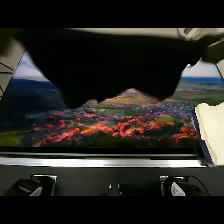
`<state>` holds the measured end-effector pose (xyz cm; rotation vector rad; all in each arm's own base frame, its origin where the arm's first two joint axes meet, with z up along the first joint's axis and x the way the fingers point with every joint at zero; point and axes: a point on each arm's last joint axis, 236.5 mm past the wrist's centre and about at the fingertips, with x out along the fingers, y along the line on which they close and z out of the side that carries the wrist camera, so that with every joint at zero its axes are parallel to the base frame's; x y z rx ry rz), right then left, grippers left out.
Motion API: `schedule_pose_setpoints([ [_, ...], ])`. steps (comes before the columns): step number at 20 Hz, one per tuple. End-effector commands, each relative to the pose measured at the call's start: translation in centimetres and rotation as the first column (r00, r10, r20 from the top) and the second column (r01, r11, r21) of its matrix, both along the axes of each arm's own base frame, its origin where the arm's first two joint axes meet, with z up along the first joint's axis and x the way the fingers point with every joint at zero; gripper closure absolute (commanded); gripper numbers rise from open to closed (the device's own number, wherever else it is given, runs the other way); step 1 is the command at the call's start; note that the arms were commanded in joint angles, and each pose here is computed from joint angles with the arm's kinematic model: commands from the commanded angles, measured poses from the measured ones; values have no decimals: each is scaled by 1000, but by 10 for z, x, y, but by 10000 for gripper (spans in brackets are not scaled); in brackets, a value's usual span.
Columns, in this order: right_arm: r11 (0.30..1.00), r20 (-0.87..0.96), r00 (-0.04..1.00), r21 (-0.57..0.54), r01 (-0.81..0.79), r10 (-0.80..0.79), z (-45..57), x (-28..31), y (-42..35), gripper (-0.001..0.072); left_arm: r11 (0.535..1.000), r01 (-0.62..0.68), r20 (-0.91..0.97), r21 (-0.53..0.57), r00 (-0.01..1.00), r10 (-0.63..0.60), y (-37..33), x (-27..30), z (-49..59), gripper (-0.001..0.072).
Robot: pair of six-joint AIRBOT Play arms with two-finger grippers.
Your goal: Fold the shirts.
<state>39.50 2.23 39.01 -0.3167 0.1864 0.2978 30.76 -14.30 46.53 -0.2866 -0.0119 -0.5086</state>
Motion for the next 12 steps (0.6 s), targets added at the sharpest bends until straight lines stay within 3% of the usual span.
schedule_pose_setpoints([
  [1,995,433,900,-59,87,-53,140,-146,17,690,991,-54,345,-125,934,95,53,-117,119,678],
  [4,990,532,845,-76,118,-60,163,-199,24,690,994,-84,372,-74,922,105,58,-134,118,678],
  [7,988,506,859,-77,137,-80,156,-202,20,690,992,-121,362,-36,924,126,61,-127,112,678],
  [9,986,415,905,-90,140,-91,134,-187,15,690,981,-191,337,23,926,172,69,-113,100,679],
  [12,988,103,987,-78,135,-127,61,-142,0,690,950,-301,41,83,953,299,91,-59,32,678],
])
